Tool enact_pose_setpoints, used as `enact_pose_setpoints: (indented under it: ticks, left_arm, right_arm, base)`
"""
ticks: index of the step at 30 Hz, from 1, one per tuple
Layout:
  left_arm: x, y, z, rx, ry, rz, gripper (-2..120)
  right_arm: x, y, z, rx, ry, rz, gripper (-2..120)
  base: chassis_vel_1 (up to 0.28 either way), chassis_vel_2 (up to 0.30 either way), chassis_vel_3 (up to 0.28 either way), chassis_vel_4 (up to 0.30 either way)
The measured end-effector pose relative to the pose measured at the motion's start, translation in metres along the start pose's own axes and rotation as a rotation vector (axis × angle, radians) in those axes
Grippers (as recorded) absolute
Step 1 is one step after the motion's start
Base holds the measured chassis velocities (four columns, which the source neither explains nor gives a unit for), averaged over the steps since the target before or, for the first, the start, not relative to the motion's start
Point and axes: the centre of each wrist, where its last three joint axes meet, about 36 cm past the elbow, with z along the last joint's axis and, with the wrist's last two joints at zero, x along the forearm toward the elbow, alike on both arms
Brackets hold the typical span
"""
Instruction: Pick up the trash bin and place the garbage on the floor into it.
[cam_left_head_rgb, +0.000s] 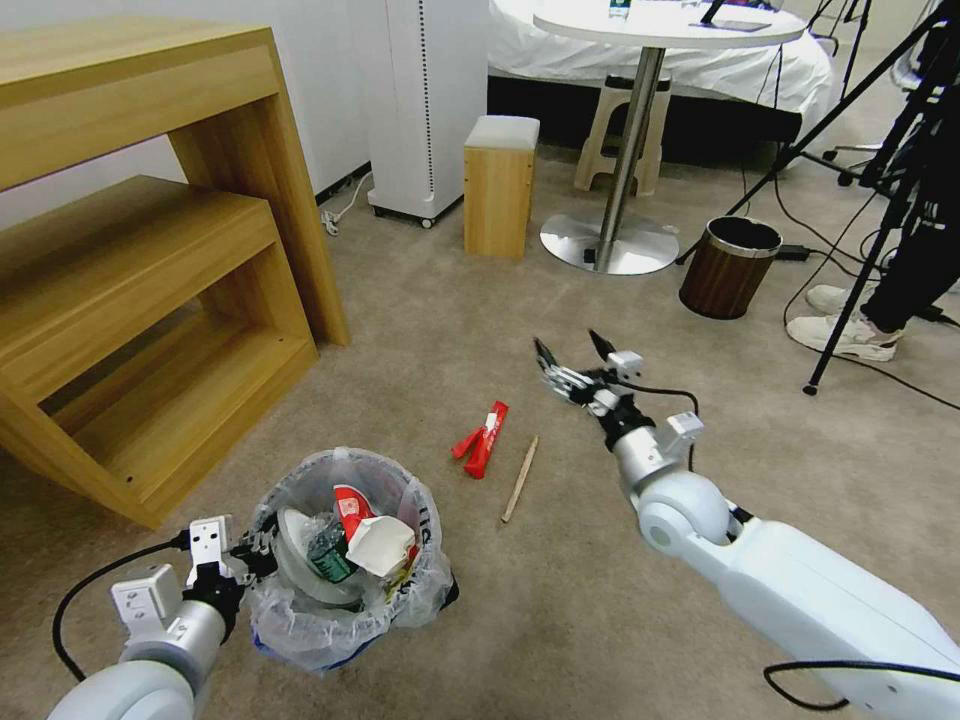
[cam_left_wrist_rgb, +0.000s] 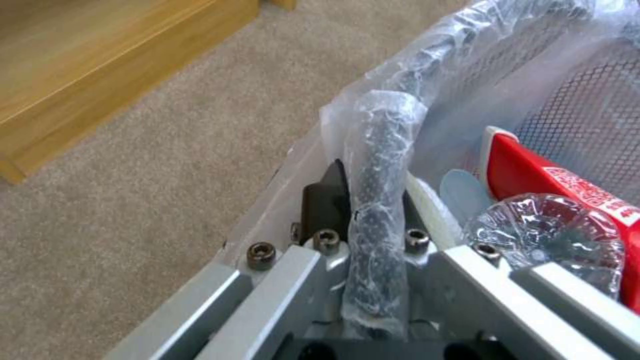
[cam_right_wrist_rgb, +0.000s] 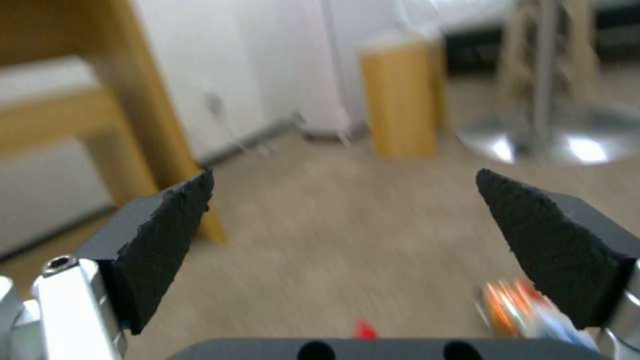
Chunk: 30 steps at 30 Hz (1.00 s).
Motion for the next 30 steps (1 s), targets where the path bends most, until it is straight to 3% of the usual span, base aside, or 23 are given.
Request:
enact_pose_setpoints:
  ticks: [8,16,21,30]
  left_arm:
    - [-0.001,0.0,0.004,0.014,-0.007,0.0,1]
    - [-0.005,0.001,0.009,0.026,0.001,-0.005,1]
    - [-0.006,0.001,0.011,0.032,0.001,-0.006,1]
    - [-0.009,0.003,0.017,0.042,0.003,-0.011,1]
  right_arm:
    - [0.001,-0.011,0.049,-0.064,0.194,0.197,100]
    - [-0.023,-0.026,0.091,-0.065,0.286,0.31,100]
    - [-0.049,-0.026,0.107,-0.076,0.302,0.331,100]
    - [-0.063,0.014,0.144,-0.095,0.366,0.204,98]
  base:
    - [0.0,0.0,0.0,0.0]
    - [0.0,0.0,0.0,0.0]
    - [0.0,0.0,0.0,0.0]
    - [0.0,0.0,0.0,0.0]
